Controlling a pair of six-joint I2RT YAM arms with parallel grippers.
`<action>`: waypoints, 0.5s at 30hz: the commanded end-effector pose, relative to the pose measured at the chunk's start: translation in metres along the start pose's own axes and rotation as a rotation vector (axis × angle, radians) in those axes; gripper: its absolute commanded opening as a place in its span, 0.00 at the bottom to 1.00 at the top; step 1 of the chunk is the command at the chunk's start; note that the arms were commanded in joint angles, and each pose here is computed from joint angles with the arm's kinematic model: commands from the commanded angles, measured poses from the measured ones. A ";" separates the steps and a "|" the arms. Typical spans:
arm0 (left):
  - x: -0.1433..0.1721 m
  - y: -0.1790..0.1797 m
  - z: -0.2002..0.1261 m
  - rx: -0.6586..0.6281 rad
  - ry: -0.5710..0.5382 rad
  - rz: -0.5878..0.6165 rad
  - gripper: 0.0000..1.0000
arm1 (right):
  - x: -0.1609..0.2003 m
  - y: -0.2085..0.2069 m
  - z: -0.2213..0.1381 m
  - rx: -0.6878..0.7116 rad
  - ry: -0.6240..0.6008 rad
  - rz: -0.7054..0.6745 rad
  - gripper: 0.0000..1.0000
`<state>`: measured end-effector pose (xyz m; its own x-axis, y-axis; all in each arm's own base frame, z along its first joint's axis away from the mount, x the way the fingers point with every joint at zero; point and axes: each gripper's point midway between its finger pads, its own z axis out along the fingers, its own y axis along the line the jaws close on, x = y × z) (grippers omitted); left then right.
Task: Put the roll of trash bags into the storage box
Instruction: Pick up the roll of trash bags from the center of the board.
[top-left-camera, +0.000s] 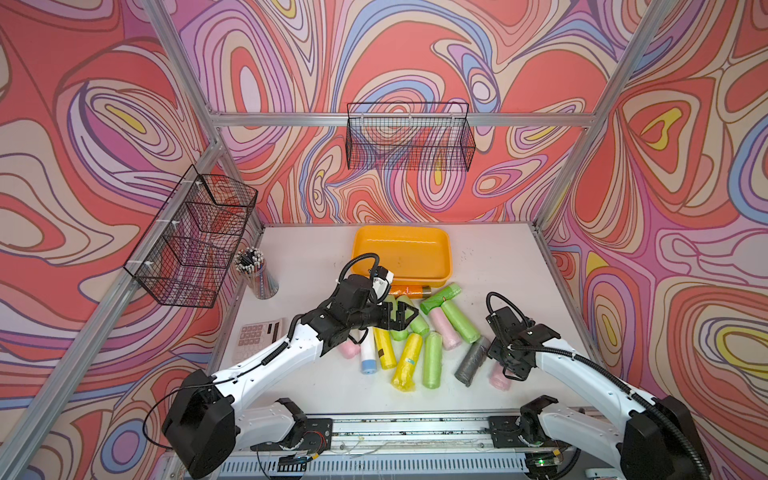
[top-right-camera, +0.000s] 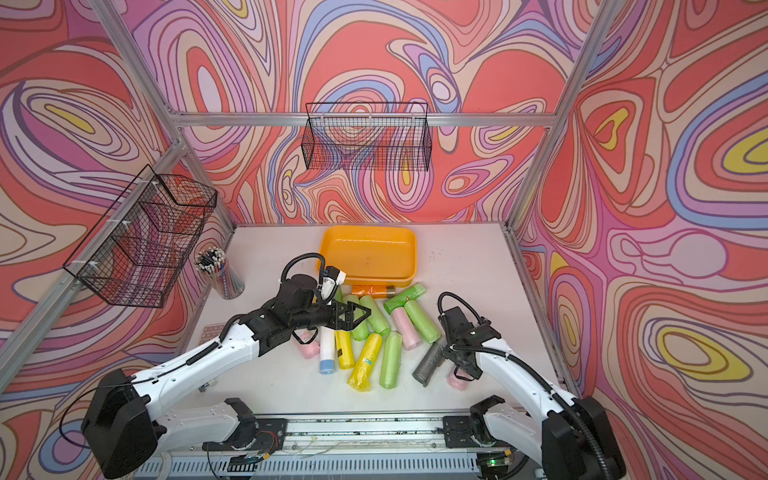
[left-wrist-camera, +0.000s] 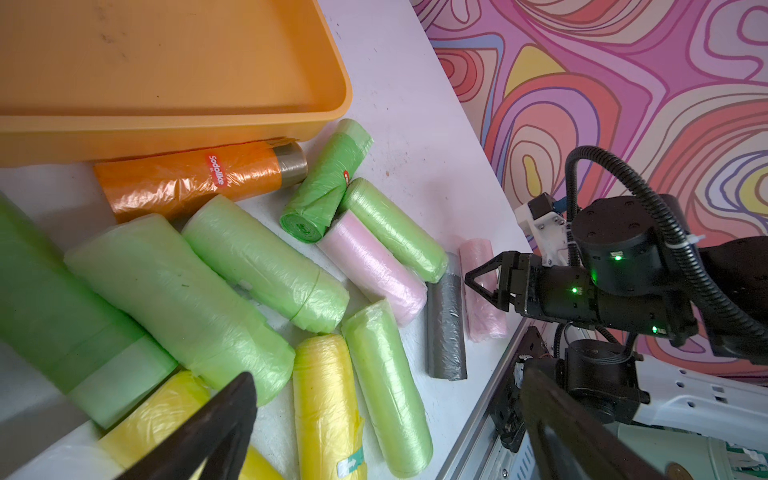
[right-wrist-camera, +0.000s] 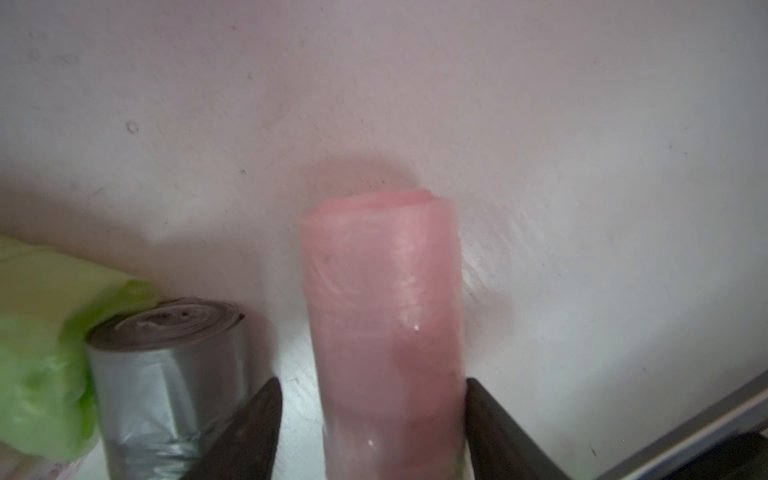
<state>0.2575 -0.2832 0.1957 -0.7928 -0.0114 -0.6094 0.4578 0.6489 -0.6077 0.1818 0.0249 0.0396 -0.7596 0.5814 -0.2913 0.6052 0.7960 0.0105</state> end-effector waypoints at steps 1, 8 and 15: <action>0.002 0.003 -0.005 -0.027 0.002 0.011 1.00 | 0.000 0.000 0.005 0.007 -0.002 0.010 0.69; 0.003 0.006 -0.004 -0.041 0.004 -0.001 1.00 | 0.000 -0.002 0.015 0.033 -0.009 0.008 0.65; 0.004 0.011 -0.006 -0.071 0.007 0.004 1.00 | -0.004 -0.002 0.017 0.034 -0.031 -0.004 0.54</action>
<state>0.2583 -0.2759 0.1863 -0.8040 -0.0096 -0.5945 0.4262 0.6879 -0.5875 0.1842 0.0228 0.0255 -0.7688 0.5685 -0.2930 0.5997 0.7999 -0.0215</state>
